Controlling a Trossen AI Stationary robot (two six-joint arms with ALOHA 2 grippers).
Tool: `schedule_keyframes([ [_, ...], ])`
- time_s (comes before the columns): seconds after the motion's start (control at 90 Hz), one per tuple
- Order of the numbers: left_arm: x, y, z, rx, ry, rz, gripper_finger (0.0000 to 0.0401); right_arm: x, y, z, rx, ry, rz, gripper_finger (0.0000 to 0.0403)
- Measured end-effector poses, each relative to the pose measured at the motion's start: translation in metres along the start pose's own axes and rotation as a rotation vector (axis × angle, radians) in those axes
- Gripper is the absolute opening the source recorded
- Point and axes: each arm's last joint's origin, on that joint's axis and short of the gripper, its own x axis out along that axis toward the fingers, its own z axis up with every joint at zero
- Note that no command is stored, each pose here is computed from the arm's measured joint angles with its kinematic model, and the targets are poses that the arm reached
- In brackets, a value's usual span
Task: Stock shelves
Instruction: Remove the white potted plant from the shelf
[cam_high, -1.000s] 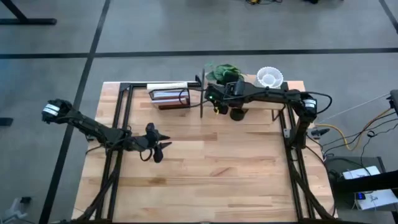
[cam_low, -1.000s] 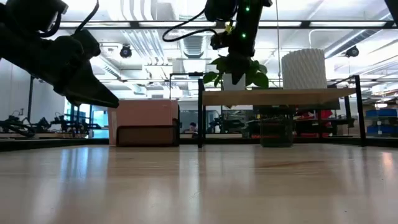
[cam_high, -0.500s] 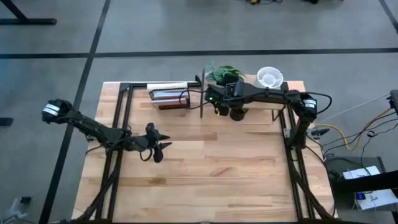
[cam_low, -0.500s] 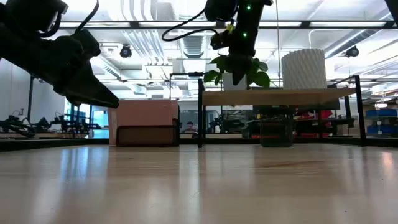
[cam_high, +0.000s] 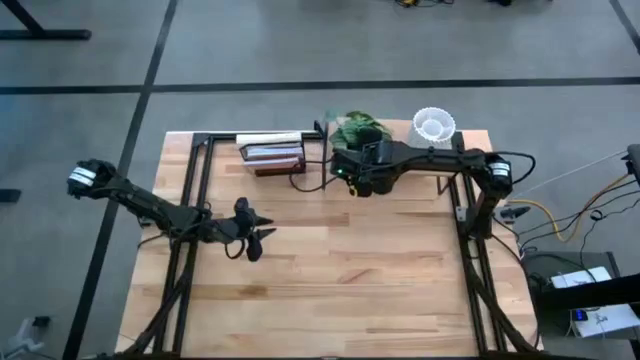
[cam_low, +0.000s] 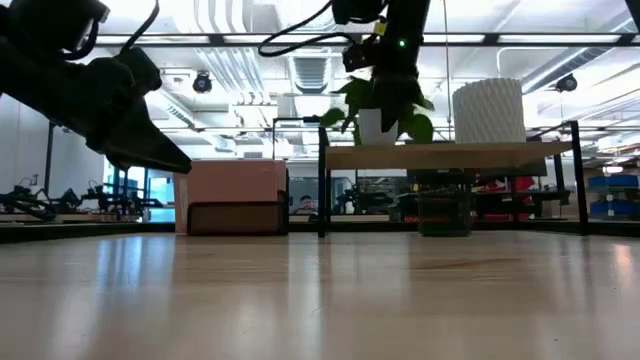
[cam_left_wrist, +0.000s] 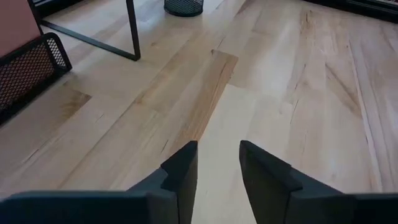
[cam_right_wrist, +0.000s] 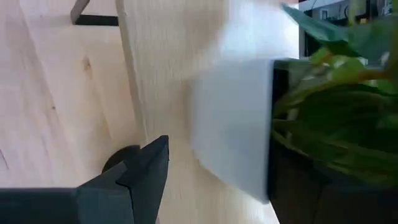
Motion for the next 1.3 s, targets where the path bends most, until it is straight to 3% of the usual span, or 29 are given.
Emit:
schedule_keyframes([
  [0.544, 0.0, 0.0, 0.0, 0.0, 0.001, 0.0, 0.0128, -0.02, 0.003, -0.007, -0.007, -0.017, 0.01, 0.0197],
  [0.856, 0.0, 0.0, 0.0, -0.004, 0.001, 0.0, 0.0118, -0.024, 0.006, -0.012, 0.022, 0.01, 0.014, 0.0185],
  [1.0, 0.0, 0.0, 0.0, -0.003, 0.001, 0.0, 0.0111, -0.029, 0.01, -0.012, 0.015, -0.004, 0.014, 0.0187],
  [1.144, 0.0, 0.0, 0.0, -0.004, 0.0, 0.0, 0.0105, -0.037, 0.01, -0.013, 0.029, -0.022, -0.077, 0.0196],
  [1.3, 0.0, 0.0, 0.0, -0.003, 0.001, 0.0, 0.0102, -0.043, 0.009, -0.015, 0.041, -0.041, -0.091, 0.0215],
])
